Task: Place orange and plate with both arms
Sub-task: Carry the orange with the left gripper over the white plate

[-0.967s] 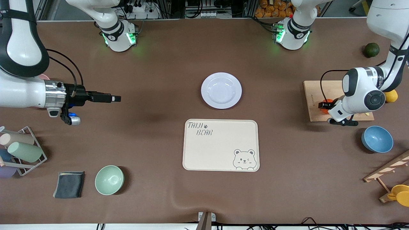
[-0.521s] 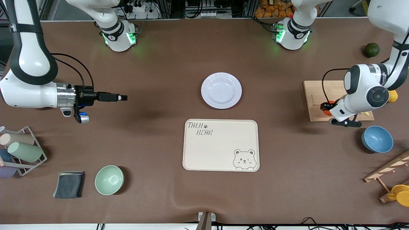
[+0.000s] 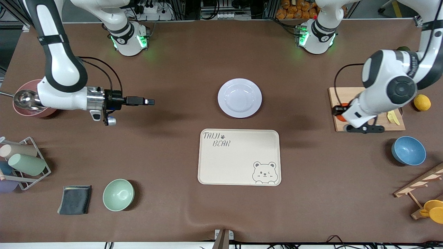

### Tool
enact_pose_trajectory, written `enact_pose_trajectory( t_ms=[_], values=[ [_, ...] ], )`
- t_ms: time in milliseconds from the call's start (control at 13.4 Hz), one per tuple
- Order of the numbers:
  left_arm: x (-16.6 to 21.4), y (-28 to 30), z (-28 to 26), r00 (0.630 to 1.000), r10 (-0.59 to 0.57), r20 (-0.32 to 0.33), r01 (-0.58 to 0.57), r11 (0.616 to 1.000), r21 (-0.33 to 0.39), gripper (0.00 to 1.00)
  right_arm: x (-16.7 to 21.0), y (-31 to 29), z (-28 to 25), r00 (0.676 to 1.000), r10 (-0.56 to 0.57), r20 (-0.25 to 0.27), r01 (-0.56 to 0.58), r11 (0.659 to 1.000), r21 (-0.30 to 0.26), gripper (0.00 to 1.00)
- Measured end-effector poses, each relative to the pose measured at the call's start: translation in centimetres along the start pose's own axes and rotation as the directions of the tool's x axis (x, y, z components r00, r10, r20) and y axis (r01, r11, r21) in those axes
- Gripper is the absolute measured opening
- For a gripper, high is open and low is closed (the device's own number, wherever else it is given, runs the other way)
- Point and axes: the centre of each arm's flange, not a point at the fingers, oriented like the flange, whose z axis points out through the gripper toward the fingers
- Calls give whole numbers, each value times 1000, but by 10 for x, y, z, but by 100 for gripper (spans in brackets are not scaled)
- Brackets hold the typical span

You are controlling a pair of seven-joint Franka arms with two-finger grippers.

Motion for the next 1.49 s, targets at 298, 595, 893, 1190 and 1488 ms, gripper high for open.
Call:
enact_pose_trajectory(
  t_ms=[298, 595, 893, 1190, 1488],
  values=[
    [-27, 136, -10, 988, -153, 0, 153, 988, -34, 72, -15, 14, 44, 999, -33, -29, 34, 999, 39, 100],
    [-60, 269, 9, 958, -280, 64, 284, 958, -48, 72, -25, 1, 82, 997, -52, -54, 52, 999, 12, 100],
    [-71, 343, 46, 941, -300, 156, 310, 950, -44, 72, -36, -2, 110, 993, -82, -84, 82, 997, 0, 100],
    [-72, 369, 88, 935, -294, 198, 307, 951, -36, 72, -40, 21, 123, 984, -117, -135, 125, 991, 52, 100],
    [-75, 383, 106, 929, -326, 173, 336, 941, -31, 72, -49, 24, 152, 971, -136, -196, 152, 986, 66, 100]
  ],
)
